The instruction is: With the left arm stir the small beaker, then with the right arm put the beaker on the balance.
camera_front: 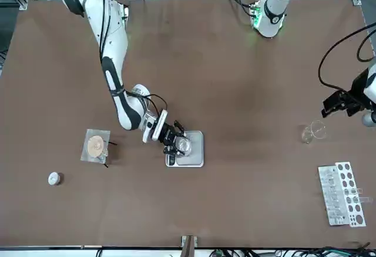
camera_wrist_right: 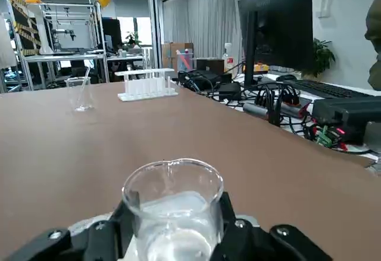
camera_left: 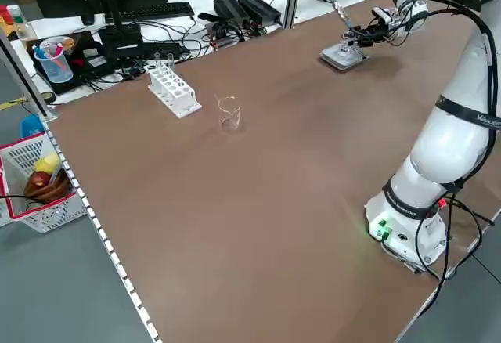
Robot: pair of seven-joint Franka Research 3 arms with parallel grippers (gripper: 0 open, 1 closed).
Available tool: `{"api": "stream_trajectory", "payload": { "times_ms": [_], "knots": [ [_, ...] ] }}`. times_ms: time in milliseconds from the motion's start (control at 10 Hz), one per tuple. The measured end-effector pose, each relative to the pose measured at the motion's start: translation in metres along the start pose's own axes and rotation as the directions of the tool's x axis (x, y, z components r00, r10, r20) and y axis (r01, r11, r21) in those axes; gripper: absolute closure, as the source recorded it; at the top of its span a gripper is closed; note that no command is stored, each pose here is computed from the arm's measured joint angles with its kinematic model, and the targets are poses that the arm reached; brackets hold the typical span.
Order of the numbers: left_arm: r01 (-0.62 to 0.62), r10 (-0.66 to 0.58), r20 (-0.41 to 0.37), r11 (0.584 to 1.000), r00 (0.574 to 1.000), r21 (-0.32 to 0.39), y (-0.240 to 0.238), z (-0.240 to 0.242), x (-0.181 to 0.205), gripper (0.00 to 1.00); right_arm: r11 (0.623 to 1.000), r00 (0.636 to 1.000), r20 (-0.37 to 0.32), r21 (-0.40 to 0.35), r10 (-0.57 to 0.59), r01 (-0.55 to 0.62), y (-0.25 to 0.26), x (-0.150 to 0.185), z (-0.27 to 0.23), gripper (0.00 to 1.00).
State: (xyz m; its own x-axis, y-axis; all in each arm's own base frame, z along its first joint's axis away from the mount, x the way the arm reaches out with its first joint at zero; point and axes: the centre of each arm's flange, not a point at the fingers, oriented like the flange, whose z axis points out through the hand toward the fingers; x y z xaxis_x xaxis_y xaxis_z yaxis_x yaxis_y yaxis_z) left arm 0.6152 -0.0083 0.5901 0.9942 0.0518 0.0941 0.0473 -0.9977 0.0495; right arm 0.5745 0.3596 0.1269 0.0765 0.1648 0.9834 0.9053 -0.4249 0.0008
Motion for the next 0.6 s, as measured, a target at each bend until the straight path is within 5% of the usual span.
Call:
{"api": "stream_trajectory", "payload": {
  "times_ms": [400,600],
  "knots": [
    [-0.002,0.002,0.0,1.0,1.0,0.0,0.0012,-0.0001,-0.0001,0.01,1.0,1.0,0.004,-0.003,0.012,-0.012,0.0009,0.0001,-0.0001,0.37],
    [-0.004,0.004,-0.001,1.0,1.0,-0.001,0.0022,-0.0003,-0.0001,0.01,1.0,1.0,0.002,-0.004,0.015,-0.015,0.0014,0.0011,0.0004,0.14]
  ]
}}
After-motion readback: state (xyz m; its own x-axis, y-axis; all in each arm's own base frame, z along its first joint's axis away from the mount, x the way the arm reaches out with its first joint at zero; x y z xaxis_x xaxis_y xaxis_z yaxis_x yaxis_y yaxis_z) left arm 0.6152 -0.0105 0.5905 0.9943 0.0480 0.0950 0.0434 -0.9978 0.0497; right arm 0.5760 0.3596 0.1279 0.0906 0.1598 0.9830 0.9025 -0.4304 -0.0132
